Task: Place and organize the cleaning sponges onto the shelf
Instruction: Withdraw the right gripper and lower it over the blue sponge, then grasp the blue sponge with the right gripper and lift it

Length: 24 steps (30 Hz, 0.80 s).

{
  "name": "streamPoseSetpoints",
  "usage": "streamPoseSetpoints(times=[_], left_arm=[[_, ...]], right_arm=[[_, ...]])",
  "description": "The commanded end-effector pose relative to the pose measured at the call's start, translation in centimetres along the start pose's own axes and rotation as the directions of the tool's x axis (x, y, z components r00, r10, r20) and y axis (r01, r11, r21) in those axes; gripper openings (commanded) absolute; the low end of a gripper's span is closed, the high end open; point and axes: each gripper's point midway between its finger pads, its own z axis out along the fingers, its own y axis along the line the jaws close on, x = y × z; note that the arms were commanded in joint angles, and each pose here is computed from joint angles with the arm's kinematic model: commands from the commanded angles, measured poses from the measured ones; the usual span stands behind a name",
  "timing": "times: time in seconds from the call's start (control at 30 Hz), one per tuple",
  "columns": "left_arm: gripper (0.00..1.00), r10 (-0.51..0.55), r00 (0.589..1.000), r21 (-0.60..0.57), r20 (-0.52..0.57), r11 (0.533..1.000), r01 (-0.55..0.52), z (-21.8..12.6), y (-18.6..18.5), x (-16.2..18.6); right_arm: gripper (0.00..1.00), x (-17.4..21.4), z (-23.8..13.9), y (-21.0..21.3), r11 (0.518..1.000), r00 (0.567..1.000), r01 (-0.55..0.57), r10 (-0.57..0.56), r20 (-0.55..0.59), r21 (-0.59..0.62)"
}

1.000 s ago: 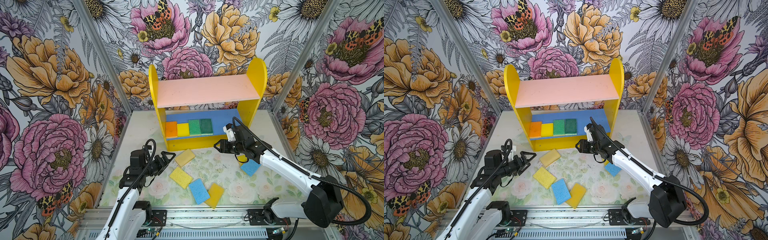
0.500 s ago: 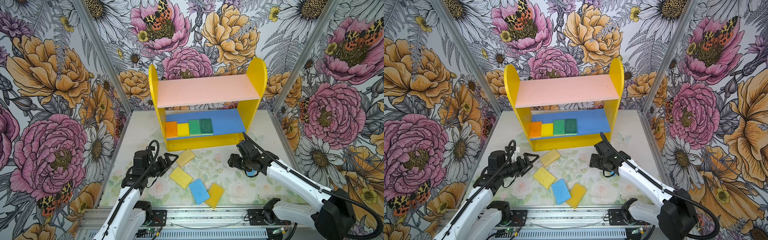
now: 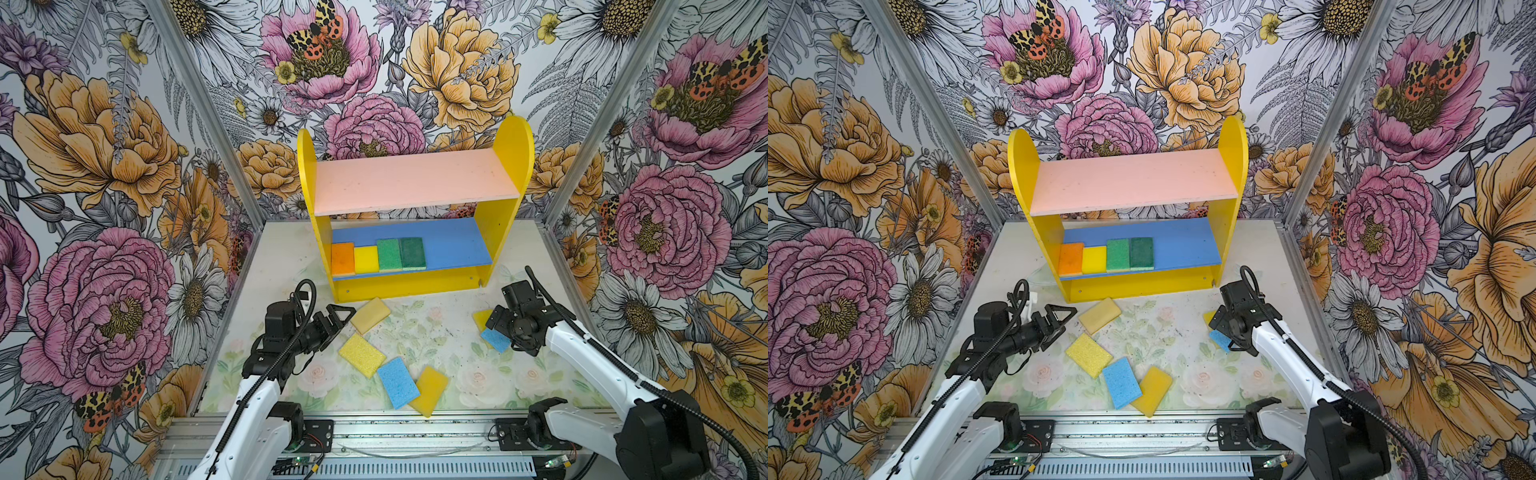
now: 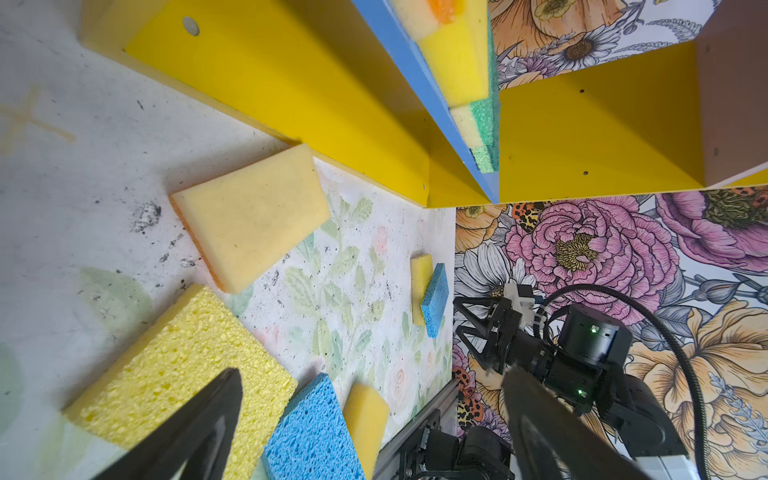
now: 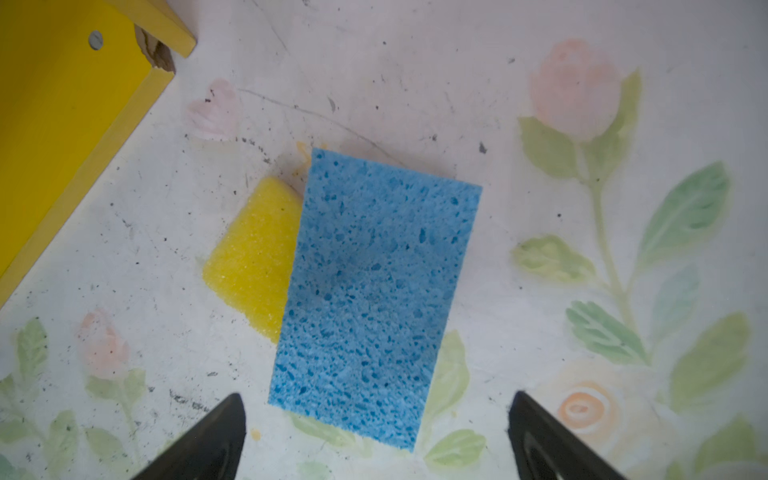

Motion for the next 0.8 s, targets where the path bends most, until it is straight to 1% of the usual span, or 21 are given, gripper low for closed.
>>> streamPoseSetpoints(times=[0.0, 0.23, 0.37, 0.43, 0.6, 0.67, 0.7, 0.77], left_arm=[[0.99, 0.016, 1.0, 0.035, 0.01, 0.999, -0.016, -0.3, -0.6, -0.1], [0.99, 0.018, 1.0, 0.046, 0.016, 0.999, -0.019, -0.5, -0.8, -0.1], [0.99, 0.015, 1.0, 0.048, 0.016, 0.999, -0.016, -0.5, -0.7, -0.3], [0.99, 0.015, 1.0, 0.048, 0.016, 0.999, -0.015, -0.5, -0.7, -0.3], [0.99, 0.012, 1.0, 0.045, 0.018, 0.999, -0.012, -0.4, -0.6, -0.4], [0.99, 0.008, 1.0, 0.043, 0.016, 0.999, -0.008, -0.4, -0.5, -0.4], [0.99, 0.008, 1.0, 0.042, 0.019, 0.999, -0.009, -0.4, -0.5, -0.5], [0.99, 0.011, 1.0, 0.045, 0.027, 0.999, -0.013, -0.5, -0.6, -0.6]], right_arm=[[0.99, -1.6, 0.7, 0.4, 0.999, 0.998, -0.047, 0.046, 0.04, 0.014], [0.99, -2.3, 2.8, 1.9, 0.998, 0.997, -0.069, 0.069, 0.024, -0.009], [0.99, -2.4, 4.0, 2.1, 0.997, 0.997, -0.073, 0.073, 0.019, 0.007], [0.97, -2.5, 4.4, 2.1, 0.997, 0.997, -0.073, 0.073, 0.016, 0.011], [0.88, -2.3, 4.7, 1.8, 0.997, 0.997, -0.074, 0.074, 0.014, 0.011], [0.81, -2.2, 4.6, 1.8, 0.998, 0.998, -0.068, 0.068, 0.015, 0.007], [0.79, -2.2, 4.6, 1.8, 0.998, 0.998, -0.064, 0.063, 0.015, 0.006], [0.77, -2.1, 4.7, 1.7, 0.998, 0.998, -0.056, 0.056, 0.01, 0.006]])
